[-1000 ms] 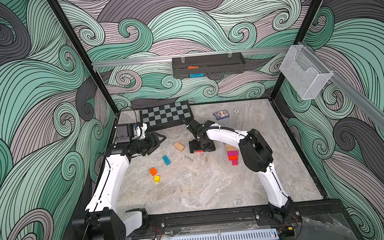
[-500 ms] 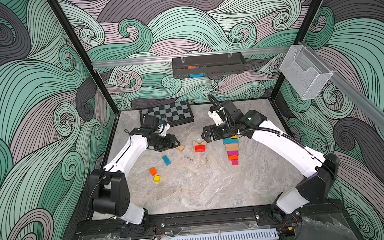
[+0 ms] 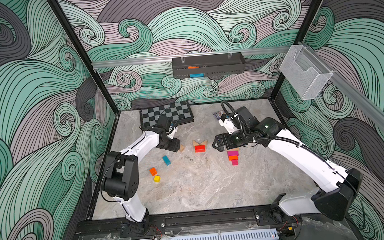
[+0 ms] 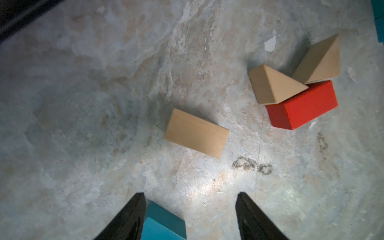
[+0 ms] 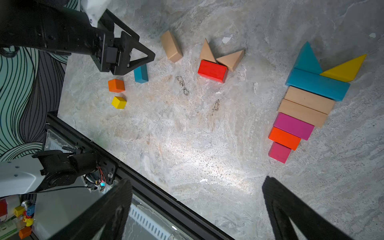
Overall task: Assemble a carrot with building blocks
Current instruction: Pick up the building block from the center of the board.
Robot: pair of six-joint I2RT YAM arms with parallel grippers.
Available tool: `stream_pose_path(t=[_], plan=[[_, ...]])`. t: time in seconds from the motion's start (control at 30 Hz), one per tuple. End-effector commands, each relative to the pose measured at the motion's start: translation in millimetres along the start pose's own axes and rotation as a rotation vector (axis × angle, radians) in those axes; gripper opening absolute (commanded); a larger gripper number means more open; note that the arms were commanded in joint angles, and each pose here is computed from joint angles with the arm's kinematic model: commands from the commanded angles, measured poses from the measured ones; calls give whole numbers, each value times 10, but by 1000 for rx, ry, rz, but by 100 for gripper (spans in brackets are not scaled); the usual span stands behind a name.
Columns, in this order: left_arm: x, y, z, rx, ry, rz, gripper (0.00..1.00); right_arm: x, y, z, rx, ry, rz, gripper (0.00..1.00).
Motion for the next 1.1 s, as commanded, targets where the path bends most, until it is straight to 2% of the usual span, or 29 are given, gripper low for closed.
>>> stream_pose_path(t=[0.0,0.17,0.5,0.77,1.07], plan=[[-71,196,22,-139,38,-30,81,38,-34,-37,-14,26,20,99],[-227,222,-36,-218,15,14,82,53,-5,-75,-26,42,25,99],[-393,272,12,-252,46,31,82,44,40,-148,-45,55,36,98],[-522,316,-7,-255,11,57,82,17,60,-202,-55,52,45,99],[-590,278,-9,-239,9,112,74,5,74,-226,-64,50,47,99]])
Point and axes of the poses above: each gripper's point midway between its finger pads, its own x axis back along the fingers, its own z axis along the line the jaws close on, y = z × x, the point moved 7 cm from there along x, back along the fingers, and after that the axes turned 13 degrees about -x, right-handed, at the moved point
